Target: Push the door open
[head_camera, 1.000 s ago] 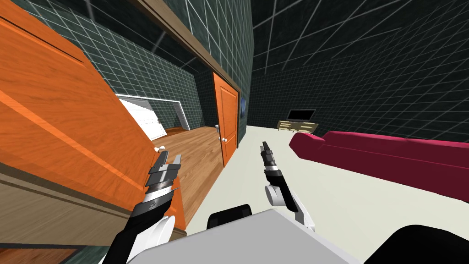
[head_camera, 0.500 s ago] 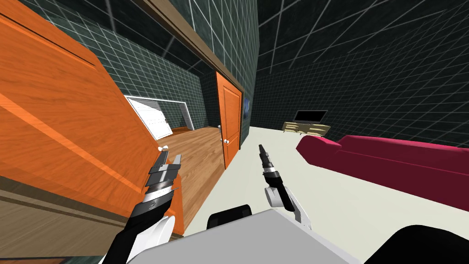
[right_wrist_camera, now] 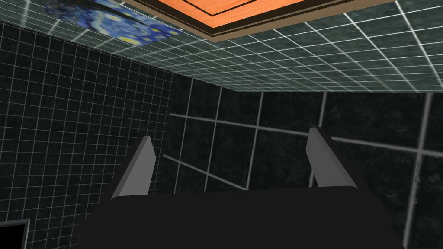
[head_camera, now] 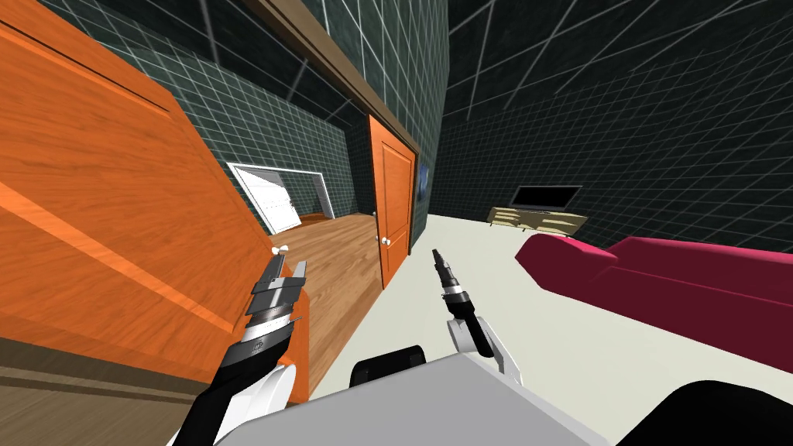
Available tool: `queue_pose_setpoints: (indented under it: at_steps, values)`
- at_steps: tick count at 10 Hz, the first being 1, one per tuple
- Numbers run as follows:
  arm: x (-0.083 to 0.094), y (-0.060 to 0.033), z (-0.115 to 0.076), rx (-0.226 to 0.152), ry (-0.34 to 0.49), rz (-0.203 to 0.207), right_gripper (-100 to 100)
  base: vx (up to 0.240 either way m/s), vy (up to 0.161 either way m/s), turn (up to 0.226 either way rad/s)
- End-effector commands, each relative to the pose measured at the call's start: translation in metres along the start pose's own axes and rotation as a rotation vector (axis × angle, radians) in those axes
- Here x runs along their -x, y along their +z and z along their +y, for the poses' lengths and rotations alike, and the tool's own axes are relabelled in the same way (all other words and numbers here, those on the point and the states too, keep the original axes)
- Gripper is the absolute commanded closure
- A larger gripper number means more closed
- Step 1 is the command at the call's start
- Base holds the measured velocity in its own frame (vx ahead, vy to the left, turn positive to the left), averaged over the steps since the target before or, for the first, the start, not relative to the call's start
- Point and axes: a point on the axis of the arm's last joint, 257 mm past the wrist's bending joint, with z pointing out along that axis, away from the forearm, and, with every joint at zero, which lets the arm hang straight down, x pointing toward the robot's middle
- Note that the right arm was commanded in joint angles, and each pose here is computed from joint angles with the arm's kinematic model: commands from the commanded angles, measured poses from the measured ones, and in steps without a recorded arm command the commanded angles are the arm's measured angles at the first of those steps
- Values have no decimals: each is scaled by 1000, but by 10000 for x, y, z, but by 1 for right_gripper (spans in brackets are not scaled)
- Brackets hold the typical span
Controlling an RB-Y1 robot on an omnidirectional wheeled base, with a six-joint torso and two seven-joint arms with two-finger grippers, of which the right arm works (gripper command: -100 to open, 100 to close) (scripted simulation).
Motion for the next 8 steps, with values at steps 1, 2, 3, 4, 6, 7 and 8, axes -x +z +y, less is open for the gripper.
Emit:
queue_pose_setpoints:
  at_steps: [1,2,3,4,6,7,8]
  values:
    - [-75,-26,-70,-5,-41,19,-100,84,-60,100]
    - [-119,-46,-109,-8,-65,30,-100,76,-58,121]
    - [-166,-68,-150,-12,-89,42,-100,91,-48,95]
    - [-213,-91,-191,-15,-113,54,-100,88,-48,89]
    - [-307,-139,-271,-21,-161,79,-100,87,-48,116]
    - [-355,-165,-311,-23,-185,92,-100,86,-56,117]
    - [-403,-191,-351,-25,-209,105,-100,94,-49,120]
